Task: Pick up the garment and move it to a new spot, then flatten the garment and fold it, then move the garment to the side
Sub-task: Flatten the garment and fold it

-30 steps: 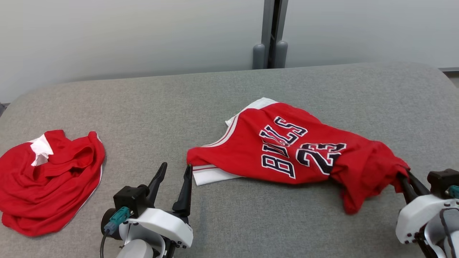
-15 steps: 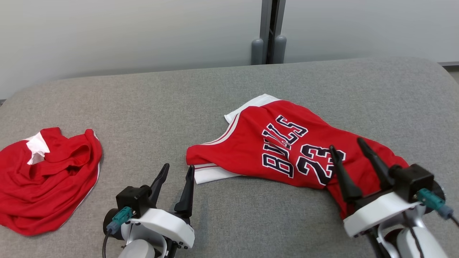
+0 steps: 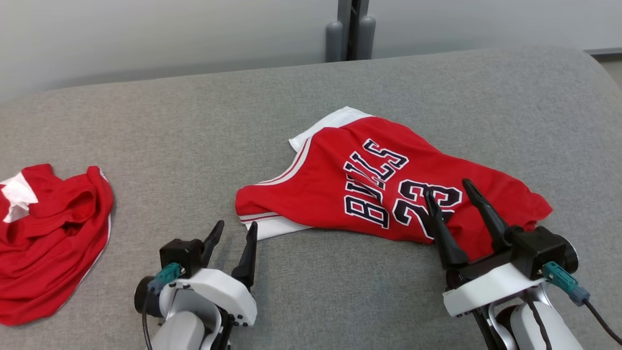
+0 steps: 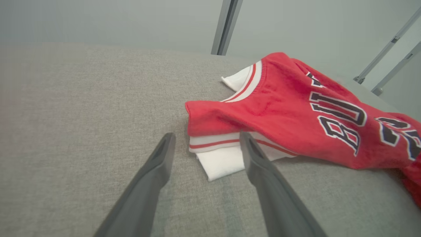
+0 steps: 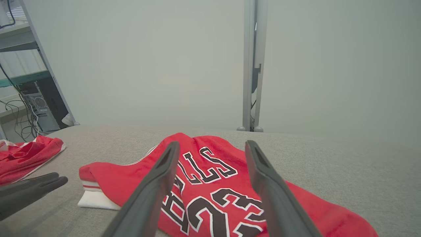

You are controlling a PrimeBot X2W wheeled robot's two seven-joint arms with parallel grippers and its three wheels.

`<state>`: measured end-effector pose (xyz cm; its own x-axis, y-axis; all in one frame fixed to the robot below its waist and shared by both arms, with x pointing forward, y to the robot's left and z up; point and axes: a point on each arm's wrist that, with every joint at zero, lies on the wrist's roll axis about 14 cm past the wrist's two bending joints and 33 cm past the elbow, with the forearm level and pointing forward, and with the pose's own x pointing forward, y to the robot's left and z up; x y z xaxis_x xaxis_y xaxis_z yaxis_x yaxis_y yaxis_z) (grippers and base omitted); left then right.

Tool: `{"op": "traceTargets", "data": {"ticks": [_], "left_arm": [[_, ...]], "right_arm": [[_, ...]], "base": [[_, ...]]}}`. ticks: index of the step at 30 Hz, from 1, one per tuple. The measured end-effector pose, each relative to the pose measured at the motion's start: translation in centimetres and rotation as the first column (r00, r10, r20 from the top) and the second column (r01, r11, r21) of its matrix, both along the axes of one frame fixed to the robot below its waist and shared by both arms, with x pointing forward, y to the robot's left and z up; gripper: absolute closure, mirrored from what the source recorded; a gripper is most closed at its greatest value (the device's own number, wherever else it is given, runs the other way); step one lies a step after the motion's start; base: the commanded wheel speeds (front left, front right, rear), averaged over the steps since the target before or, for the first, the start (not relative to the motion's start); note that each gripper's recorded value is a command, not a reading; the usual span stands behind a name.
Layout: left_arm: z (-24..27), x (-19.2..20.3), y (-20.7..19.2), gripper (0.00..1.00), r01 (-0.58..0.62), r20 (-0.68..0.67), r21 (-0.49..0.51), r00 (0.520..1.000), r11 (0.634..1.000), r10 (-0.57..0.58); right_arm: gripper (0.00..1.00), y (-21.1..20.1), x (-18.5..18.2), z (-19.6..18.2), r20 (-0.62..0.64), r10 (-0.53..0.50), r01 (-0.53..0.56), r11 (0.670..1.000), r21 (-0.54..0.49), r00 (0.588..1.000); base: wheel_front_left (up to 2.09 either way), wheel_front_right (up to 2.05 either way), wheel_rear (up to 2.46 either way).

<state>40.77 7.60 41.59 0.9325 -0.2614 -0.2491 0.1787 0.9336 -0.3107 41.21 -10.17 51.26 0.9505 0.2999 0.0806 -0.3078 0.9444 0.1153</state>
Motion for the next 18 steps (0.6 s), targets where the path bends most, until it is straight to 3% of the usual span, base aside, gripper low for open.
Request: {"op": "traceTargets", "data": {"ticks": [6, 15, 16, 17, 18], "left_arm": [[-3.1, 1.1, -0.2, 0.0, 0.053, -0.113, 0.081, 0.993, 0.995, -0.043], [-4.8, 2.2, -2.4, 0.0, 0.139, -0.187, 0.033, 0.974, 0.99, -0.131], [-4.8, 2.3, -2.6, 0.59, 0.15, -0.186, 0.031, 0.972, 0.988, -0.142], [-4.7, 2.4, -2.8, 1.0, 0.16, -0.188, 0.023, 0.97, 0.987, -0.153], [-4.7, 2.3, -3.0, 1.0, 0.169, -0.191, 0.008, 0.968, 0.986, -0.165]], "right_arm": [[0.0, -1.6, 0.5, -0.8, -0.009, -0.05, 0.05, 0.999, -0.021, 0.999], [0.0, -3.0, 0.9, -1.4, -0.013, -0.097, 0.096, 0.995, -0.032, 0.995], [0.0, -3.1, 0.9, -1.4, -0.013, -0.1, 0.099, 0.995, -0.033, 0.995], [0.0, -3.1, 1.0, -1.3, -0.011, -0.1, 0.1, 0.994, -0.034, 0.995], [0.0, -3.1, 1.0, -1.3, -0.01, -0.101, 0.101, 0.994, -0.033, 0.995]], "base": [[0.0, 0.0, 0.0], [0.0, 0.0, 0.0], [0.0, 0.0, 0.0], [0.0, 0.0, 0.0], [0.0, 0.0, 0.0]]}}
